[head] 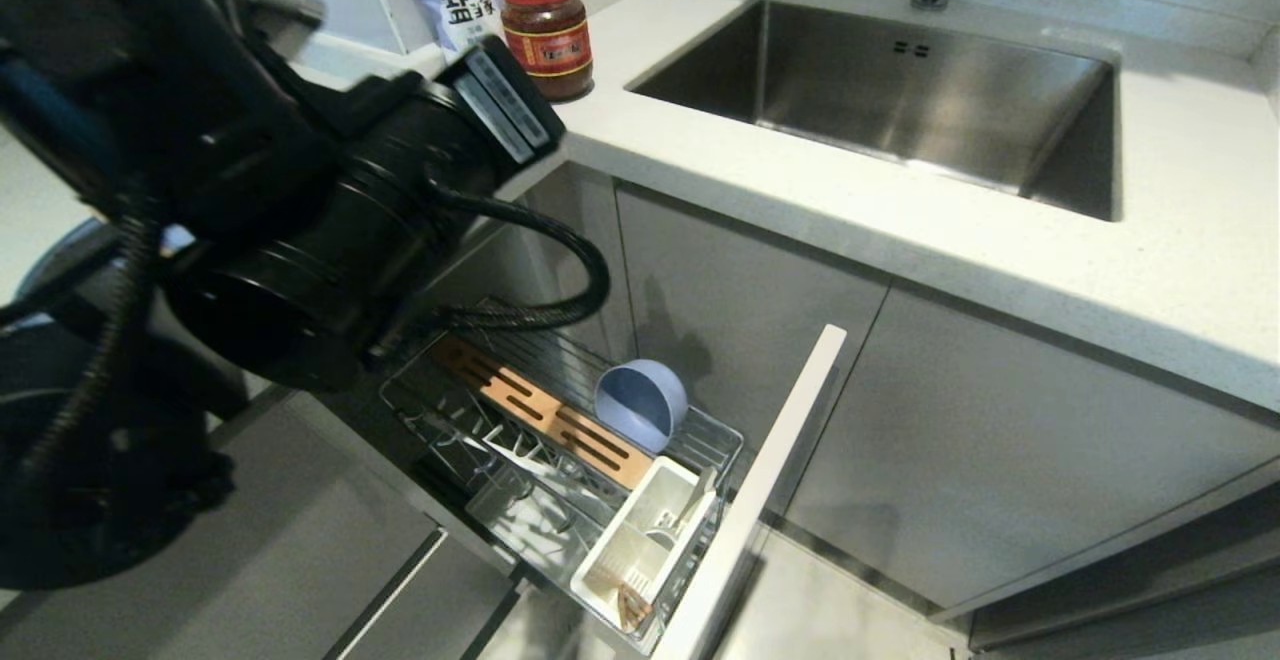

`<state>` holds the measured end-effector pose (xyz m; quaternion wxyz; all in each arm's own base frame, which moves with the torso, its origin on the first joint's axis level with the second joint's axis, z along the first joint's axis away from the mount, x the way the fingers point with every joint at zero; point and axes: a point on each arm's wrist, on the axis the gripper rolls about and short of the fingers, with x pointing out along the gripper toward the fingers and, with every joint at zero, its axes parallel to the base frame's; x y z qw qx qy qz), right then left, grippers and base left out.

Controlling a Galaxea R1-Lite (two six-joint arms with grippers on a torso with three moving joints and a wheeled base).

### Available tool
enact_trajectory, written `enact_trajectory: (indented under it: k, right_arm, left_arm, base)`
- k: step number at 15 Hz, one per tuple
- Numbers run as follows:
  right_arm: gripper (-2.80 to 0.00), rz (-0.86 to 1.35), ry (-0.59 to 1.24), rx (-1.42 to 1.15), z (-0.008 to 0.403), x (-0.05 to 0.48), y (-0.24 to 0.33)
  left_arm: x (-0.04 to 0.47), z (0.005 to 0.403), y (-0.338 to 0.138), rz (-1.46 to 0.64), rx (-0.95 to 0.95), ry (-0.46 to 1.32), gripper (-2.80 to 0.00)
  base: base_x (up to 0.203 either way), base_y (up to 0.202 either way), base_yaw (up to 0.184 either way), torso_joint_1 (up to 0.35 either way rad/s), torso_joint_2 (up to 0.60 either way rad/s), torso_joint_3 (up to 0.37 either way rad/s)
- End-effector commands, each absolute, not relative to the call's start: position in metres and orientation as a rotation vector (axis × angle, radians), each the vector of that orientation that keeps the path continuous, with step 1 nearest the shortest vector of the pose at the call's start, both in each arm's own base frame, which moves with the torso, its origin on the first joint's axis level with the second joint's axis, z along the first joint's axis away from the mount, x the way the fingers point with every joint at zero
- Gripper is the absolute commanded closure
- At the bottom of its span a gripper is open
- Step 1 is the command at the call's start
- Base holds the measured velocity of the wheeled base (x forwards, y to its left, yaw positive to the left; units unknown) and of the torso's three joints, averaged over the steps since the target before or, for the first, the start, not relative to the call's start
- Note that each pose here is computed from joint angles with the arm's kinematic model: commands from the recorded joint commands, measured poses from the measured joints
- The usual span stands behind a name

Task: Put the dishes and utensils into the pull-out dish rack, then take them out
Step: Pick up the chopsticks and place it in the cupboard

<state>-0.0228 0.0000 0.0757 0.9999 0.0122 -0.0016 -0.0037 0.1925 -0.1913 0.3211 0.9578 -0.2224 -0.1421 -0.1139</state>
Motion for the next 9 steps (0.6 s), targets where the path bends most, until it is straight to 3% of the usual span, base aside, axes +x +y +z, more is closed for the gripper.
enact_trajectory:
  k: [1, 4, 9]
  right_arm:
    - [0.00, -0.007, -0.006, 0.025, 0.075, -0.023, 0.000]
    - [0.00, -0.006, -0.006, 0.025, 0.075, -0.023, 0.000]
    - [0.00, -0.006, -0.006, 0.025, 0.075, -0.023, 0.000]
  left_arm:
    - [0.167, 0.364, -0.149, -0.174, -0.458, -0.423, 0.00]
    - [0.163, 0.389, -0.099, -0.002, -0.371, -0.497, 0.00]
    - [0.146, 0.403, -0.031, 0.265, -0.213, -0.453, 0.00]
  base:
    - [0.000, 0.000, 0.000, 0.000, 0.00, 0.000]
    - [0.000, 0.000, 0.000, 0.000, 0.00, 0.000]
    - [0.000, 0.000, 0.000, 0.000, 0.00, 0.000]
